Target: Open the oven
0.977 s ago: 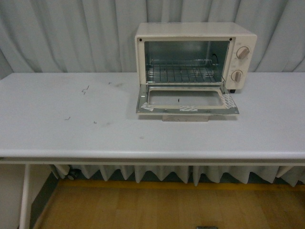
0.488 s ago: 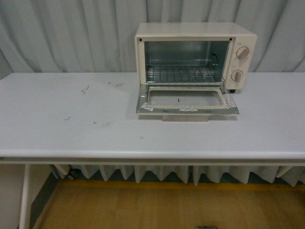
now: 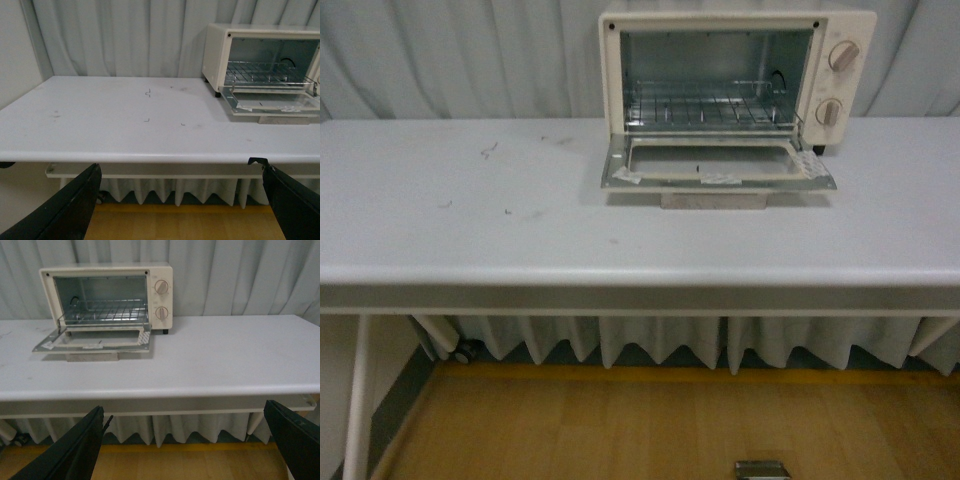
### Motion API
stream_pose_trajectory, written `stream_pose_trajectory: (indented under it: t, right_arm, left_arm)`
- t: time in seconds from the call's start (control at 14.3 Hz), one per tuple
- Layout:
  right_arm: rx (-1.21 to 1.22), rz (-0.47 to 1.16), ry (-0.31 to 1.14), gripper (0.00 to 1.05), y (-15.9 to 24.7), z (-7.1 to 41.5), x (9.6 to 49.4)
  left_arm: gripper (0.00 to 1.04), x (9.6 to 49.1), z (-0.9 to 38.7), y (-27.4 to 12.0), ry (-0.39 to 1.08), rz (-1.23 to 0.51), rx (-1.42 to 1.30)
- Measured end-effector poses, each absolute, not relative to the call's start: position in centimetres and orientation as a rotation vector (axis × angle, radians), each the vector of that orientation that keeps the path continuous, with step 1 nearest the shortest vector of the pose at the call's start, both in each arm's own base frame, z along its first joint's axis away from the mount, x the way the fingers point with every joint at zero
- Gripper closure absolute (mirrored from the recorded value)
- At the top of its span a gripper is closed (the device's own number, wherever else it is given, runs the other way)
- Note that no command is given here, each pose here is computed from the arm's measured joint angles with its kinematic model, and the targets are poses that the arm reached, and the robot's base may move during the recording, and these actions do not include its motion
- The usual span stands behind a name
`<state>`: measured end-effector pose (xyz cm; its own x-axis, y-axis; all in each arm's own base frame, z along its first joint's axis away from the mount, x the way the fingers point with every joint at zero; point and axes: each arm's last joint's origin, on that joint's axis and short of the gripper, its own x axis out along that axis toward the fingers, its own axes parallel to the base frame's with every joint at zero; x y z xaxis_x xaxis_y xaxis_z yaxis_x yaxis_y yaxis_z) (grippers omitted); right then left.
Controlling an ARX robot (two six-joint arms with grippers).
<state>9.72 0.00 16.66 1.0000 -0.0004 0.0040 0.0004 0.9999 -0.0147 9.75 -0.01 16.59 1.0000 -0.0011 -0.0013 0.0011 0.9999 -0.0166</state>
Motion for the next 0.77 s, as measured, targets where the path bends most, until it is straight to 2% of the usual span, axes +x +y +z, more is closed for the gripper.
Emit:
stream_pose_trajectory:
  t: [0.77]
  right_arm:
    - [-0.015,0.000,-0.004,0.06,0.00,16.66,9.73]
  left_arm:
    - [0.07,9.75,16.60,-0.01,0.001,0.000,-0.014]
